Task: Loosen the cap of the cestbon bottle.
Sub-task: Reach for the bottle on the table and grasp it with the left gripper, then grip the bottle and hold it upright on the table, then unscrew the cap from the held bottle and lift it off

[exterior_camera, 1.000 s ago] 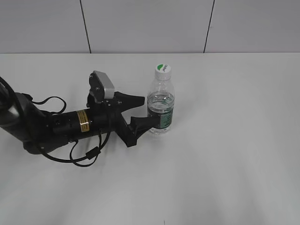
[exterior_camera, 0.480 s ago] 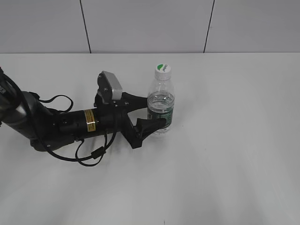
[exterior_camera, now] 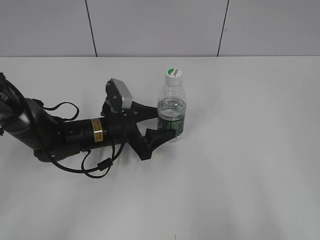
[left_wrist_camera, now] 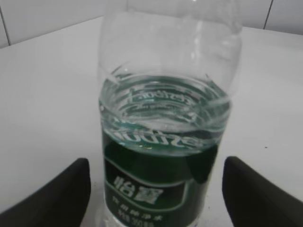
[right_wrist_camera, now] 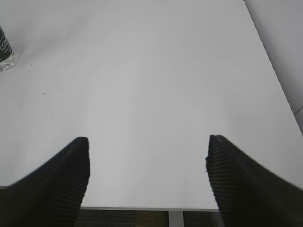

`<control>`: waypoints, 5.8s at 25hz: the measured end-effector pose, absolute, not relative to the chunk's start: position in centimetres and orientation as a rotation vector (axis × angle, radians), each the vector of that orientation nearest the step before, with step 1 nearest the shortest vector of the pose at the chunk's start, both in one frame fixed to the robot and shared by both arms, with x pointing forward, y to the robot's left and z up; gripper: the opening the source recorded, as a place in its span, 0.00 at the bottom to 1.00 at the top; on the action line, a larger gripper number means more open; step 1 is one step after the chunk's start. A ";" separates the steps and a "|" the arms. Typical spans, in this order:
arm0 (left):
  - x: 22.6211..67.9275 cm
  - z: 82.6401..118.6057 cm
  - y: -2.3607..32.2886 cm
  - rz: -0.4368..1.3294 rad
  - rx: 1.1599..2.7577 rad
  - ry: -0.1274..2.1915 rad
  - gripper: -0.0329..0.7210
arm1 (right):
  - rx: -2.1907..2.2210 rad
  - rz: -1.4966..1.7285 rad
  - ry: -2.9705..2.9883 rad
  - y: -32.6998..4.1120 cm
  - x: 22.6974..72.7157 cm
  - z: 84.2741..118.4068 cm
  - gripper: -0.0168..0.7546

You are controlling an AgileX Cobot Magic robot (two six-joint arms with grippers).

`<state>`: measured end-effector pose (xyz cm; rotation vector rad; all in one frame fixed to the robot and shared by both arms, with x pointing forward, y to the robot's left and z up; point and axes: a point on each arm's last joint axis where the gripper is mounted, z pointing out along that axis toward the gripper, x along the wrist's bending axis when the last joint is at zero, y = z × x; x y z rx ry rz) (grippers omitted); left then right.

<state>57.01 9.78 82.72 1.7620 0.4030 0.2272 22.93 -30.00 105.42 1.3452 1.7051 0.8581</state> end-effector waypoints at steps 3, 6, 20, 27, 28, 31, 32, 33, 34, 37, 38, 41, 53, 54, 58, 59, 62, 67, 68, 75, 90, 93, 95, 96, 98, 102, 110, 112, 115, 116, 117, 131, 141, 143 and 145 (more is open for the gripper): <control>57.5 82.1 9.5 0.224 1.760 0.394 0.74 | 1.345 0.858 1.705 -30.0 22.9 105.4 0.78; 57.9 82.1 9.1 0.214 1.735 0.363 0.74 | 1.345 0.858 1.705 -30.0 22.9 105.4 0.78; 58.7 81.4 6.7 0.197 1.736 0.338 0.74 | 1.345 0.858 1.705 -30.0 22.9 105.4 0.78; 58.9 81.7 6.7 0.209 1.703 0.360 0.73 | 1.345 0.858 1.705 -30.0 22.9 105.4 0.78; 59.0 81.7 6.7 0.211 1.700 0.365 0.72 | 1.345 0.858 1.705 -30.0 22.9 105.4 0.78; 59.0 81.7 6.7 0.211 1.698 0.365 0.67 | 1.345 0.858 1.705 -30.0 22.9 105.4 0.78; 59.0 81.7 6.7 0.210 1.696 0.363 0.65 | 1.345 0.858 1.705 -30.0 22.9 105.4 0.78; 59.0 81.7 6.7 0.209 1.695 0.363 0.62 | 1.345 0.858 1.705 -30.0 22.9 105.4 0.78; 58.9 81.7 6.6 0.209 1.694 0.362 0.61 | 1.345 0.858 1.705 -30.0 22.9 105.4 0.78; 58.9 81.7 6.6 0.209 1.693 0.362 0.59 | 1.345 0.858 1.705 -30.0 22.9 105.4 0.78; 58.9 81.7 6.6 0.209 1.693 0.362 0.59 | 1.345 0.858 1.705 -30.0 22.9 105.4 0.78; 58.9 81.7 6.6 0.209 1.693 0.362 0.59 | 1.345 0.858 1.705 -30.0 22.9 105.4 0.78; 59.5 81.8 8.9 0.188 1.714 0.280 0.59 | 1.345 0.858 1.705 -30.0 22.9 105.4 0.78; 59.5 81.9 9.4 0.181 1.724 0.257 0.59 | 1.345 0.858 1.705 -30.0 22.9 105.4 0.78; 59.0 83.0 10.2 0.132 1.796 0.102 0.59 | 1.345 0.858 1.705 -30.0 22.9 105.4 0.78; 58.7 83.4 10.2 0.123 1.806 0.067 0.59 | 1.345 0.858 1.705 -30.0 22.9 105.4 0.78; 57.8 84.3 10.4 0.106 1.817 0.023 0.59 | 1.345 0.858 1.705 -30.0 22.9 105.4 0.78; 56.3 84.2 10.8 0.069 1.832 0.050 0.59 | 1.345 0.858 1.705 -30.0 22.9 105.4 0.78; 56.0 84.0 11.0 0.064 1.834 0.064 0.59 | 1.345 0.858 1.705 -30.0 22.9 105.4 0.78; 54.7 83.0 11.8 0.094 1.827 0.192 0.59 | 1.345 0.858 1.705 -30.0 22.9 105.4 0.78; 55.2 82.5 12.0 0.136 1.762 0.312 0.59 | 1.345 0.858 1.705 -30.0 22.9 105.4 0.78; 55.2 82.5 12.0 0.136 1.765 0.304 0.59 | 1.345 0.858 1.705 -30.0 22.9 105.4 0.78; 55.1 82.4 12.0 0.135 1.767 0.298 0.59 | 1.345 0.858 1.705 -30.0 22.9 105.4 0.78; 55.1 82.4 12.0 0.133 1.768 0.293 0.59 | 1.345 0.858 1.705 -30.0 22.9 105.4 0.78; 55.0 82.4 12.0 0.130 1.770 0.288 0.59 | 1.345 0.858 1.705 -30.0 22.9 105.4 0.78; 55.0 82.4 12.0 0.124 1.772 0.279 0.59 | 1.345 0.858 1.705 -30.0 22.9 105.4 0.78; 54.5 82.4 11.8 0.103 1.786 0.207 0.59 | 1.345 0.858 1.705 -30.0 22.9 105.4 0.78; 54.5 82.4 11.8 0.101 1.786 0.204 0.59 | 1.345 0.858 1.705 -30.0 22.9 105.4 0.78; 54.5 82.4 11.8 0.101 1.785 0.203 0.59 | 1.345 0.858 1.705 -30.0 22.9 105.4 0.78; 54.5 82.4 11.8 0.101 1.785 0.203 0.59 | 1.345 0.858 1.705 -30.0 22.9 105.4 0.78; 54.5 82.4 11.8 0.101 1.785 0.203 0.59 | 1.344 0.860 1.703 -30.0 22.9 105.4 0.78; 54.6 82.4 11.9 0.113 1.778 0.222 0.59 | 1.310 0.784 1.795 -29.4 32.7 112.9 0.78; 55.0 82.5 11.9 0.138 1.770 0.263 0.59 | 1.437 0.752 1.939 -28.3 45.4 117.4 0.78; 55.0 82.5 11.9 0.139 1.770 0.265 0.59 | 1.471 0.723 1.982 -28.1 48.2 117.3 0.78; 55.0 82.5 11.9 0.139 1.770 0.265 0.59 | 1.504 0.689 2.026 -27.9 50.7 116.7 0.78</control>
